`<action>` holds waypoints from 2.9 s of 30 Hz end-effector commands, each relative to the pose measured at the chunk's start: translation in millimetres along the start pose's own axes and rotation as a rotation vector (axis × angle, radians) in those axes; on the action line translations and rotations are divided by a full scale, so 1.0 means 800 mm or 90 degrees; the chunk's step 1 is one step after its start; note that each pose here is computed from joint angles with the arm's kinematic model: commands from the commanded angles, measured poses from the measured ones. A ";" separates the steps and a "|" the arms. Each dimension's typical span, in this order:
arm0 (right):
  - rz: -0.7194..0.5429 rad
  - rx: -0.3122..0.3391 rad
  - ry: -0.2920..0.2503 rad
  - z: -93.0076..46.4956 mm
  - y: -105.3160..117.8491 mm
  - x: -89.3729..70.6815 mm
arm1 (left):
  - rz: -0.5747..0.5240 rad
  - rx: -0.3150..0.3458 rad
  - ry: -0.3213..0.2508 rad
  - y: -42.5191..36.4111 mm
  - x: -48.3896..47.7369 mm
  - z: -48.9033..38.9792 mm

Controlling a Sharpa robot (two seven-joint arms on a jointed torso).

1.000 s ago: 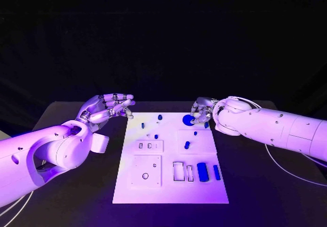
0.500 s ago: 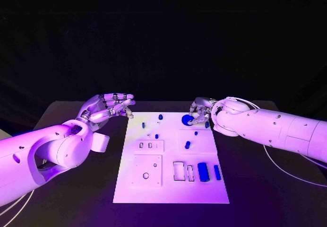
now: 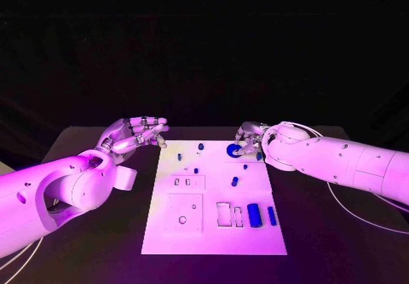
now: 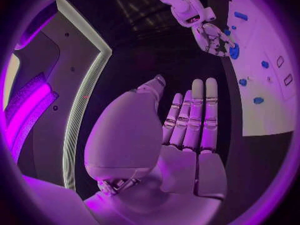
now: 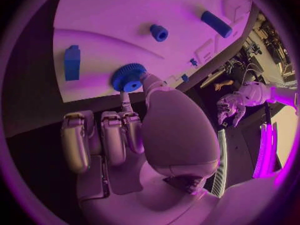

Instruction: Assemble the parts on the task board

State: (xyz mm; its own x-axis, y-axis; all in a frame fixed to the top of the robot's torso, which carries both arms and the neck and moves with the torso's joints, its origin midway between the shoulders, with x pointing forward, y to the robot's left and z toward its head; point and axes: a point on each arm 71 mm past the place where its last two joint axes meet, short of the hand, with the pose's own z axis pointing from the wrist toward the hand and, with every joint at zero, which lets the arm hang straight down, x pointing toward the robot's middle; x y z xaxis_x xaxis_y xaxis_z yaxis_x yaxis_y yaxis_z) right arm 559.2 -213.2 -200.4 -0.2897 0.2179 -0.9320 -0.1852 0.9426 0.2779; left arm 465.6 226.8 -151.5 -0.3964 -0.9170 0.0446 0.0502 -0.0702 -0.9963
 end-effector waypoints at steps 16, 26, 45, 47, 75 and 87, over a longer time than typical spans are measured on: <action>-0.052 0.003 -0.012 0.002 0.006 0.003 | -0.005 0.001 0.009 -0.0009 0.001 0.001; -0.088 -0.076 -0.122 -0.011 0.036 -0.003 | -0.007 0.001 0.008 -0.0009 0.000 0.000; -0.084 -0.202 -0.189 -0.022 0.138 0.013 | -0.009 0.001 0.011 -0.0010 0.003 0.001; -0.086 -0.201 -0.180 -0.020 0.142 0.017 | -0.009 0.001 0.012 -0.0010 0.004 0.001; -0.109 -0.150 -0.123 0.002 0.148 0.052 | -0.009 0.001 0.012 -0.0003 0.004 0.002; -0.114 -0.158 -0.117 0.008 0.153 0.056 | -0.008 0.000 0.011 -0.0001 0.003 0.002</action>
State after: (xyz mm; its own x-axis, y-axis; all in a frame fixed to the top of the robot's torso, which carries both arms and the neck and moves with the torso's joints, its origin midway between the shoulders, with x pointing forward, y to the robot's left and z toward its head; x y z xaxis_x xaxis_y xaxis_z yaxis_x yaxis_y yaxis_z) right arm 530.6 -87.8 -205.8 -0.0504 0.1446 -0.9882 -0.4339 0.8880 0.1520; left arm 466.7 225.8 -152.4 -0.3978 -0.9162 0.0476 0.0428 -0.0704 -0.9966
